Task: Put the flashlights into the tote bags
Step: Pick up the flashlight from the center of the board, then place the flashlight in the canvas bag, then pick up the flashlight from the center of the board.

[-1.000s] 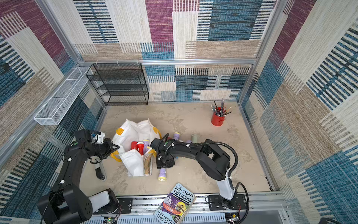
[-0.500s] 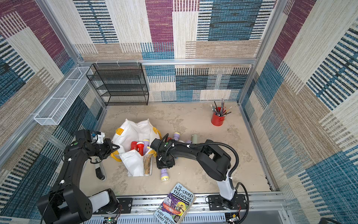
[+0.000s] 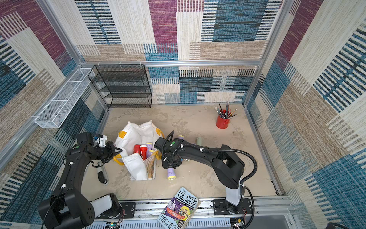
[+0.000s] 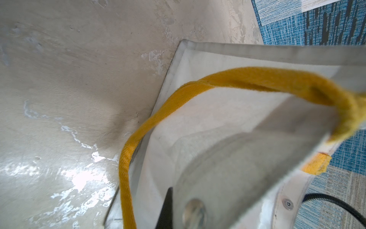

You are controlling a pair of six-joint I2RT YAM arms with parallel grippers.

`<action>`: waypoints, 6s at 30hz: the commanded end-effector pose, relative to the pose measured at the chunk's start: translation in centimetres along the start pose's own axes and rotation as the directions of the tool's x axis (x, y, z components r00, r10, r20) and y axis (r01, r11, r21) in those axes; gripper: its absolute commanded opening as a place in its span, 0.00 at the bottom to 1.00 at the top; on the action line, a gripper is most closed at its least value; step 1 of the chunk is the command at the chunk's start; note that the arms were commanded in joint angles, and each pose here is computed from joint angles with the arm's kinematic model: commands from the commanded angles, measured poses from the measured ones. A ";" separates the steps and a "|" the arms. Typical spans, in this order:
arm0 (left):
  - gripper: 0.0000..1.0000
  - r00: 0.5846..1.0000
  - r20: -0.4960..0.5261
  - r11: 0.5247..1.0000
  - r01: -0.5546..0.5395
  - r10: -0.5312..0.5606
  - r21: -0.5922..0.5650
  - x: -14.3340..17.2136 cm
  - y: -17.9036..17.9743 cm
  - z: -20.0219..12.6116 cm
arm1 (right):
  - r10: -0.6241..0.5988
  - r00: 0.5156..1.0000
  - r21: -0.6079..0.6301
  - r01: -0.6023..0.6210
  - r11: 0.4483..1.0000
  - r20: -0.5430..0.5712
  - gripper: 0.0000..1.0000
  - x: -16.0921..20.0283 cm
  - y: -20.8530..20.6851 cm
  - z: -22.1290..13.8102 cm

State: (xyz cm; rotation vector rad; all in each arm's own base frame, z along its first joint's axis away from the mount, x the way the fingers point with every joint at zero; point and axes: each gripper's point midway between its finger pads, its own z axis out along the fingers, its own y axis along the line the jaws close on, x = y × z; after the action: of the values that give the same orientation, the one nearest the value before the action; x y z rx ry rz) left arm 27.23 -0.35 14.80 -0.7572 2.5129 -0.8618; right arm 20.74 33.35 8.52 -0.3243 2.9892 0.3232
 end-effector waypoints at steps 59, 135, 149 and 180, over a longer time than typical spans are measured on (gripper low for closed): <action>0.00 1.000 -0.002 1.000 -0.001 0.001 0.007 -0.1 -0.2 0.0 | -0.259 0.891 -0.378 0.400 0.835 0.372 0.38 -14.3 17.5 -9.0; 0.00 1.000 0.009 1.000 -0.002 0.003 -0.020 -0.2 0.2 -0.2 | 0.038 0.782 -0.099 0.030 0.995 0.622 0.77 -15.4 -3.1 -19.2; 0.00 1.000 0.009 1.000 0.001 -0.001 -0.027 -0.3 0.4 -0.1 | 0.297 0.795 -0.082 -0.300 0.950 0.530 0.76 -12.6 -20.7 -13.2; 0.00 1.000 -0.004 0.998 0.008 -0.008 -0.055 -0.3 1.0 0.1 | 0.227 0.948 0.066 -0.247 0.967 0.223 0.62 -12.8 -24.2 1.9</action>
State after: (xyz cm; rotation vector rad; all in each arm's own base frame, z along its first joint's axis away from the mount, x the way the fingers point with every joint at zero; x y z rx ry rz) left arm 27.30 0.25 14.16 -0.7837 2.5366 -0.8177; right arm 38.48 13.56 3.87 0.0929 2.8193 0.2641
